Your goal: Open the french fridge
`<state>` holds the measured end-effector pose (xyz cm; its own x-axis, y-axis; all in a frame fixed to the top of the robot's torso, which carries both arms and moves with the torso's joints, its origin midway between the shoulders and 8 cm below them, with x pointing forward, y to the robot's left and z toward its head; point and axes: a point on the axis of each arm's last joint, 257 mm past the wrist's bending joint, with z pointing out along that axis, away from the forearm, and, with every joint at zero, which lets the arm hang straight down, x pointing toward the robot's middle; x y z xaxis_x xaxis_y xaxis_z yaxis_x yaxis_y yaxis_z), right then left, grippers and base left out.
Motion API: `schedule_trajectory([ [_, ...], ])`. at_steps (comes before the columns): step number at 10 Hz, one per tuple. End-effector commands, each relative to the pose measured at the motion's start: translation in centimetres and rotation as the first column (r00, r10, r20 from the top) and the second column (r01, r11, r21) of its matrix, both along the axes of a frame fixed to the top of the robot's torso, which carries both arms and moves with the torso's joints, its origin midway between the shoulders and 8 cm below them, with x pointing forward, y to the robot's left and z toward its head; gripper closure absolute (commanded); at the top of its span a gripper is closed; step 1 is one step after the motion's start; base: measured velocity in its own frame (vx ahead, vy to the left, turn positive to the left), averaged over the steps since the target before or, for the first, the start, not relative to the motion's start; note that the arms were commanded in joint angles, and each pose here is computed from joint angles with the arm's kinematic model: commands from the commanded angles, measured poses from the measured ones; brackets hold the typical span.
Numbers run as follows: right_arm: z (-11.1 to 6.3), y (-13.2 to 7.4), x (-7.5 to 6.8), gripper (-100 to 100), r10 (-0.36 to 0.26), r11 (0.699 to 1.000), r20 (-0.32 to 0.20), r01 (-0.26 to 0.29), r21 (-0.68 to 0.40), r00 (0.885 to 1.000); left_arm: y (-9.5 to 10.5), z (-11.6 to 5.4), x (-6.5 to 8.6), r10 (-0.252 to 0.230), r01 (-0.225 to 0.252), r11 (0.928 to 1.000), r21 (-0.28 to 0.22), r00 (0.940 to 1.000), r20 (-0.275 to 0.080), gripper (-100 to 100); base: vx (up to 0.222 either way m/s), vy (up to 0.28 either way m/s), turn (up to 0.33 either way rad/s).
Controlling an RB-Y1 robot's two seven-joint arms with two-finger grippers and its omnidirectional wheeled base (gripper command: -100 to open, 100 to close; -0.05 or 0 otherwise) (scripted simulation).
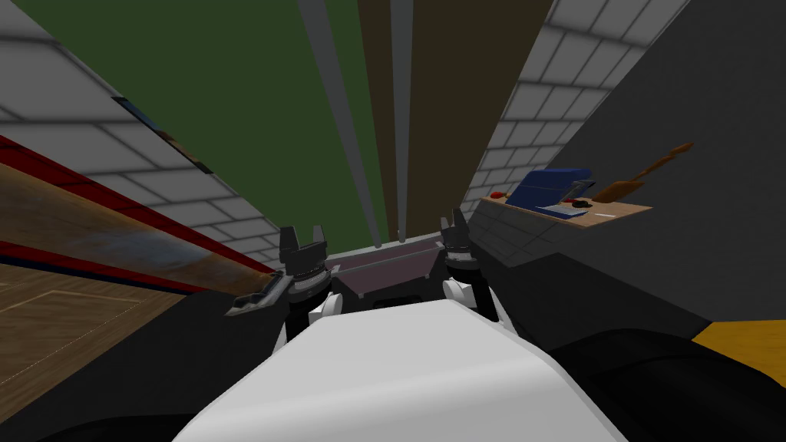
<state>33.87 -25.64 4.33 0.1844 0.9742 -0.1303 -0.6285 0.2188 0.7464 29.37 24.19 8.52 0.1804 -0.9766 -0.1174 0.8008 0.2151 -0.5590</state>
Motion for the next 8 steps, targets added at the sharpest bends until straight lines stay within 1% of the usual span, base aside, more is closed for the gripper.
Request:
schedule_trajectory([
  [1, 0.0, 0.0, 0.0, 0, 0.0, 1.0, 0.0, 0.0, 0.0, 1.0, 0.0, 0.0, 0.0, 0.0, 0.0, 1.0, 0.0, 1.0, 0.0, 0, 0.0, 0.0, 0.0],
  [8, 0.02, 0.0, -0.01, 0, 0.0, 1.0, 0.0, 0.0, 0.0, 1.0, 0.0, 0.01, -0.01, 0.0, 0.0, 1.0, 0.0, 1.0, 0.0, 0, 0.0, 0.0, 0.0],
])
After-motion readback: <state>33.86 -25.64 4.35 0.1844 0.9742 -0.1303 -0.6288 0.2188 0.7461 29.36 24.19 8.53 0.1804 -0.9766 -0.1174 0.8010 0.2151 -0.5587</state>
